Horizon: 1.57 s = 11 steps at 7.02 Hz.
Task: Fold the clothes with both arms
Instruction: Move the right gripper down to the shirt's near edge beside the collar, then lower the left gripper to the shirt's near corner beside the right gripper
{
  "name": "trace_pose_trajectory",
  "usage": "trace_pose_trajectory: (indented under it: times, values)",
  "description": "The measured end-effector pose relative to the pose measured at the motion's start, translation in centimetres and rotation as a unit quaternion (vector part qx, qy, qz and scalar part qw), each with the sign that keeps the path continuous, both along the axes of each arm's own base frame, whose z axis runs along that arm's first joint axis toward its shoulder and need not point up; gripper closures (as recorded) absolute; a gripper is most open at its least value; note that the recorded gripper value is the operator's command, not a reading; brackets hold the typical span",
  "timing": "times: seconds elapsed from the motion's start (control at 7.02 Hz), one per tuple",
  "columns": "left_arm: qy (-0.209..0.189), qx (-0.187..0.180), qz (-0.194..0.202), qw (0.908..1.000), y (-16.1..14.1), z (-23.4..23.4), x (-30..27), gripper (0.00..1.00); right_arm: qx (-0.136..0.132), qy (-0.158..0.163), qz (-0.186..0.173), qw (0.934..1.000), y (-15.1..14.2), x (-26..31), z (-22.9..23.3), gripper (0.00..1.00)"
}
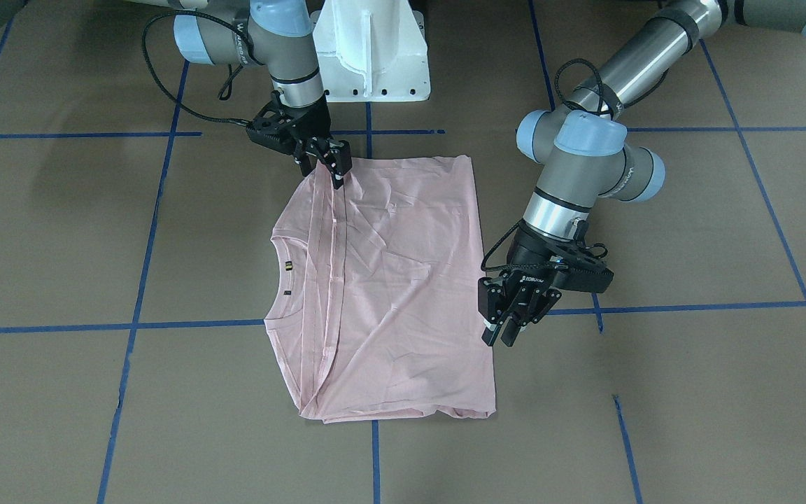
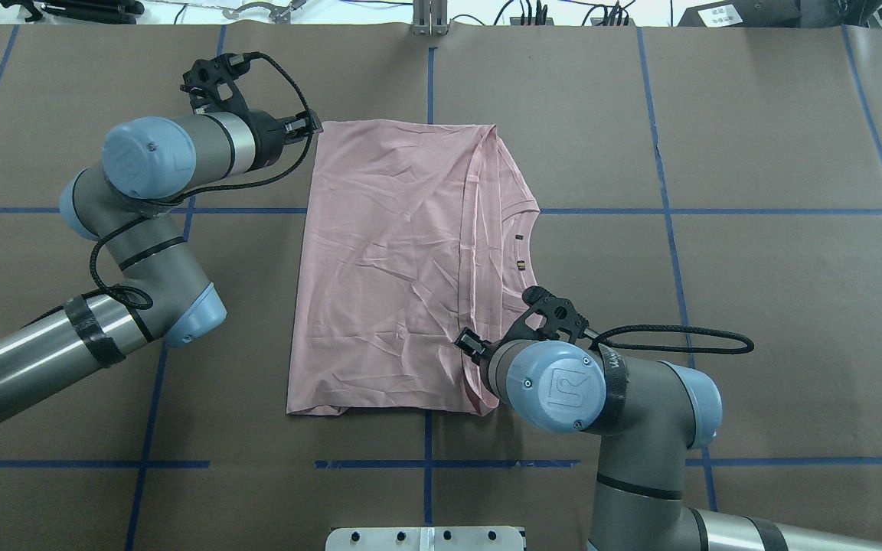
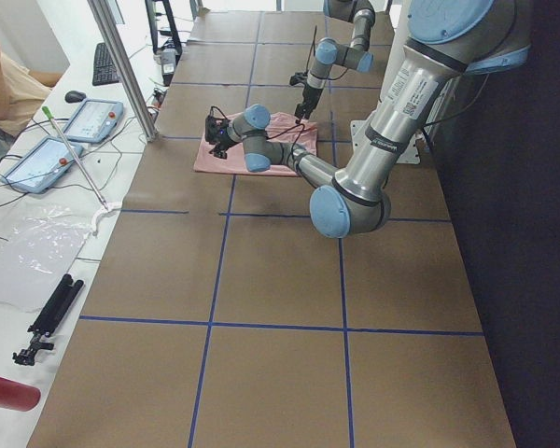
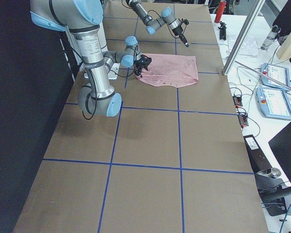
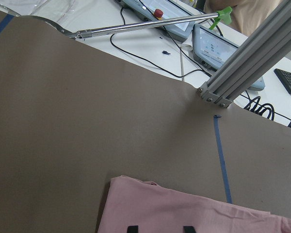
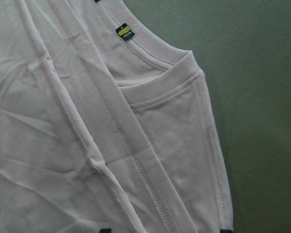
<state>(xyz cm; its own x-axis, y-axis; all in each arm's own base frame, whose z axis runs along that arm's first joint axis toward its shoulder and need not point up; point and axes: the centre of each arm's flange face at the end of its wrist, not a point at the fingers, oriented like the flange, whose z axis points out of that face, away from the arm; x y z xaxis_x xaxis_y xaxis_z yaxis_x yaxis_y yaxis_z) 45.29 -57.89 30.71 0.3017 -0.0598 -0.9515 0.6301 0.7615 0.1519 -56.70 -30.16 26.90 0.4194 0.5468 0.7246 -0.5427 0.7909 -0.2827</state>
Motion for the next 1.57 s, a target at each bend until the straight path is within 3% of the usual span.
trace_pose_trajectory:
  times: [0.43, 0.57, 0.71, 0.85, 1.57]
  values:
    - [0.004, -0.016, -0.002, 0.9999, 0.1, -0.1, 0.1, 0.58, -0.012, 0.004, -0.002, 0.9999, 1.3, -0.7, 0.9, 0.21]
    - [0.007, -0.015, -0.002, 0.9999, 0.3, -0.4, -0.1, 0.58, -0.014, 0.005, -0.005, 0.9999, 1.8, -1.0, 1.0, 0.38]
    - [0.015, -0.011, 0.004, 0.9998, 0.9, -1.0, -0.6, 0.58, -0.014, 0.006, -0.007, 0.9999, 2.1, -1.2, 1.1, 0.8]
    - [0.022, -0.015, 0.013, 0.9996, 1.5, -1.3, -0.9, 0.58, -0.015, 0.005, -0.006, 0.9999, 2.0, -1.1, 1.1, 1.0]
    - [0.03, -0.035, 0.02, 0.9987, 2.7, -1.6, -1.8, 0.57, -0.018, 0.0, 0.004, 0.9998, 1.1, -0.3, 0.8, 1.0]
